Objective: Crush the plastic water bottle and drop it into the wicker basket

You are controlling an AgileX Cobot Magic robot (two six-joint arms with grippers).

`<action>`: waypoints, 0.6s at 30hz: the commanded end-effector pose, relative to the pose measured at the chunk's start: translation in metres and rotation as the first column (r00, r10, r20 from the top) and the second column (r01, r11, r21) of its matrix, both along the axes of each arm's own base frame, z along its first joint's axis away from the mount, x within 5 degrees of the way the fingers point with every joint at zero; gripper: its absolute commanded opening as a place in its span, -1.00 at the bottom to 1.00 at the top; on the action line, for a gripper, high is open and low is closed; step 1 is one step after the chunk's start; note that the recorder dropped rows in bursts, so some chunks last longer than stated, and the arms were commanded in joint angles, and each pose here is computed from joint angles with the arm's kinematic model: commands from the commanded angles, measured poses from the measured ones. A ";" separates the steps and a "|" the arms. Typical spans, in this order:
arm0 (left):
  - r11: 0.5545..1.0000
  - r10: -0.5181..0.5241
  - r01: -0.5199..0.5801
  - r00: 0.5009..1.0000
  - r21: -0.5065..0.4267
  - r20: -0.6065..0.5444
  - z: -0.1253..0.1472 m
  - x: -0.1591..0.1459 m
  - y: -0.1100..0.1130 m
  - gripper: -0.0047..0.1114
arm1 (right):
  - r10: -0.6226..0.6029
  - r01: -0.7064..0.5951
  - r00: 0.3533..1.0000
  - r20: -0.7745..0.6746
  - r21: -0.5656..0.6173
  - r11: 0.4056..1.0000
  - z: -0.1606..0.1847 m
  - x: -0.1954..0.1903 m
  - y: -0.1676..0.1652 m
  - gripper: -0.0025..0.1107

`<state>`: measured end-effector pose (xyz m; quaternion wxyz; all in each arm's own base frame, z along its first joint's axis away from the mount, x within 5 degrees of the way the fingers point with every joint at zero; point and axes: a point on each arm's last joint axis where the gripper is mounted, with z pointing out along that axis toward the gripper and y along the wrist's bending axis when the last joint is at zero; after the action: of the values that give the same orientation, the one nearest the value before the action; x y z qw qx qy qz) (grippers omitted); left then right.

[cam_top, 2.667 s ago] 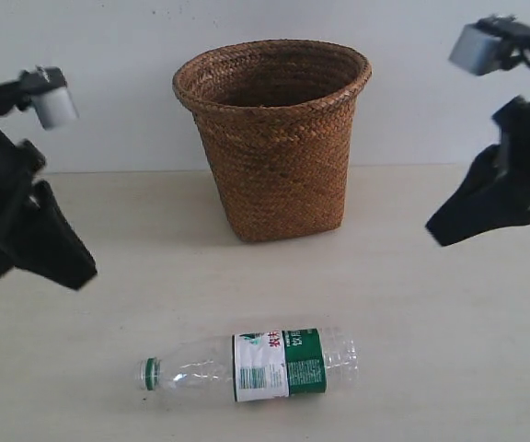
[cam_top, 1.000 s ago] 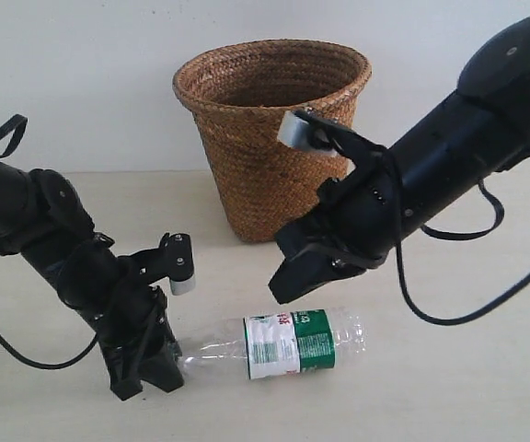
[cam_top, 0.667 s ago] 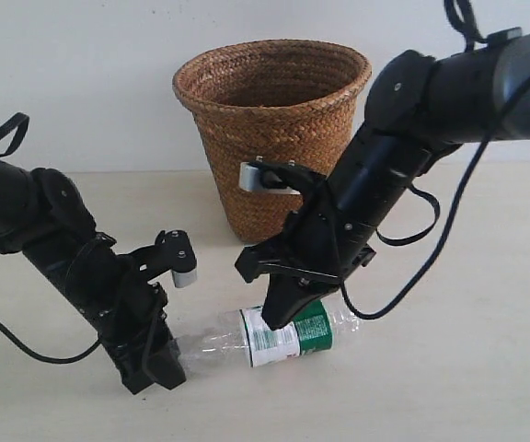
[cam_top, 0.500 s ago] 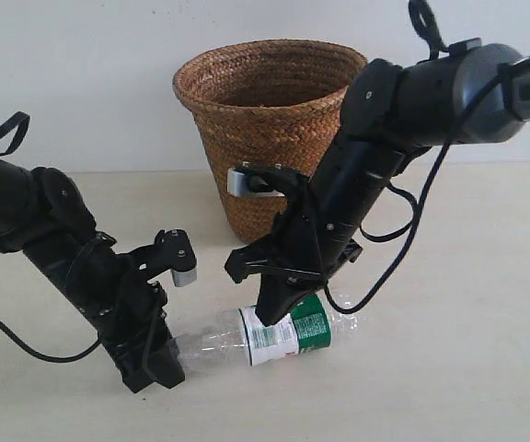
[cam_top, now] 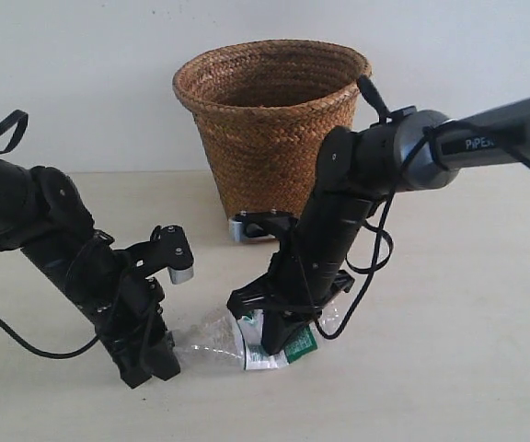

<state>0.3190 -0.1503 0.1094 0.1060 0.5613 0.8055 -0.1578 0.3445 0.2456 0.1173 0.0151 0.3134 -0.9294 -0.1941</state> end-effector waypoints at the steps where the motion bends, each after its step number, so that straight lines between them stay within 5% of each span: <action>1: 1.000 -0.015 0.016 0.999 0.011 -0.043 -0.004 -0.005 0.001 -0.84 | 0.029 -0.027 0.999 0.015 -0.106 0.994 -0.058 0.003 -0.008 -0.96; 7: 1.000 -0.027 0.028 0.997 0.008 -0.074 -0.004 -0.008 0.001 -0.84 | 0.034 -0.045 0.994 -0.103 -0.105 0.993 -0.057 0.008 -0.009 -0.96; 10: 1.000 -0.027 0.027 0.997 0.007 -0.067 -0.002 -0.009 0.001 -0.84 | 0.058 -0.065 0.994 -0.095 -0.067 0.996 -0.016 0.015 -0.006 -0.96; 18: 1.000 -0.026 0.026 0.999 0.000 -0.032 0.008 -0.008 0.001 -0.84 | -0.004 -0.007 0.979 0.203 0.050 0.999 0.109 0.016 -0.010 -0.96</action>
<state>0.3150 -0.1490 0.1133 0.0959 0.5633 0.8040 -0.1648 0.3612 0.2425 0.1872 -0.0312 0.3408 -0.9203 -0.1895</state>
